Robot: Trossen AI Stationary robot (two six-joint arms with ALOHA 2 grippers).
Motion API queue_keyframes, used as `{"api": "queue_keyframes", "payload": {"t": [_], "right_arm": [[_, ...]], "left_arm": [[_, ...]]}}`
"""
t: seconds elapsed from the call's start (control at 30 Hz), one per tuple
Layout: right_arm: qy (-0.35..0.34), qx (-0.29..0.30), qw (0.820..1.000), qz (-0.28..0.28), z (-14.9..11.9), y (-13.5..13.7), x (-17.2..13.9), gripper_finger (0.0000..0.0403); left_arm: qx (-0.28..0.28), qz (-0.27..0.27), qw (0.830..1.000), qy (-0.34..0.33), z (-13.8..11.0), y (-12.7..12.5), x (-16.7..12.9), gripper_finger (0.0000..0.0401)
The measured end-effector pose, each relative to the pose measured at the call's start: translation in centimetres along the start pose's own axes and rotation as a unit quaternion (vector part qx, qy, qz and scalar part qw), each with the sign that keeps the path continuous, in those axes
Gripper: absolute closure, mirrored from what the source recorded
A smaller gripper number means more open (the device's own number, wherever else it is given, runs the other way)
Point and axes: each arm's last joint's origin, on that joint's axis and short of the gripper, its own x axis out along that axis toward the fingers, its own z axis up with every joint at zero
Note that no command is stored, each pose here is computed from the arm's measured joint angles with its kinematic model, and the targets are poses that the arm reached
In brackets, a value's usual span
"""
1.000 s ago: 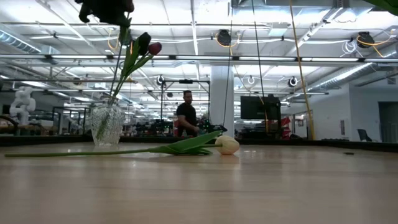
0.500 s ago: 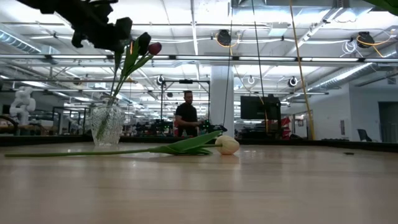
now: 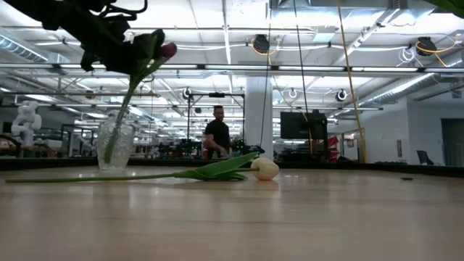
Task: Sort flowers into vase by color
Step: Put the red flower into the transparent vase
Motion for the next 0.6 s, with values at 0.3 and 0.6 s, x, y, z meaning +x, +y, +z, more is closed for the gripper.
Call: {"api": "queue_keyframes", "payload": {"t": [0.3, 0.6], "right_arm": [[0.0, -0.002, 1.0, 0.0, -0.01, 0.0, 0.0, 0.0399], [0.0, 0.0, 1.0, 0.0, -0.01, 0.0, 0.0, 0.0399]], "left_arm": [[-0.001, -0.002, 1.0, -0.001, 0.04, -0.02, 0.0, 0.0367], [0.002, -0.022, 1.0, 0.002, -0.08, -0.42, -0.36, 0.0367]]}}
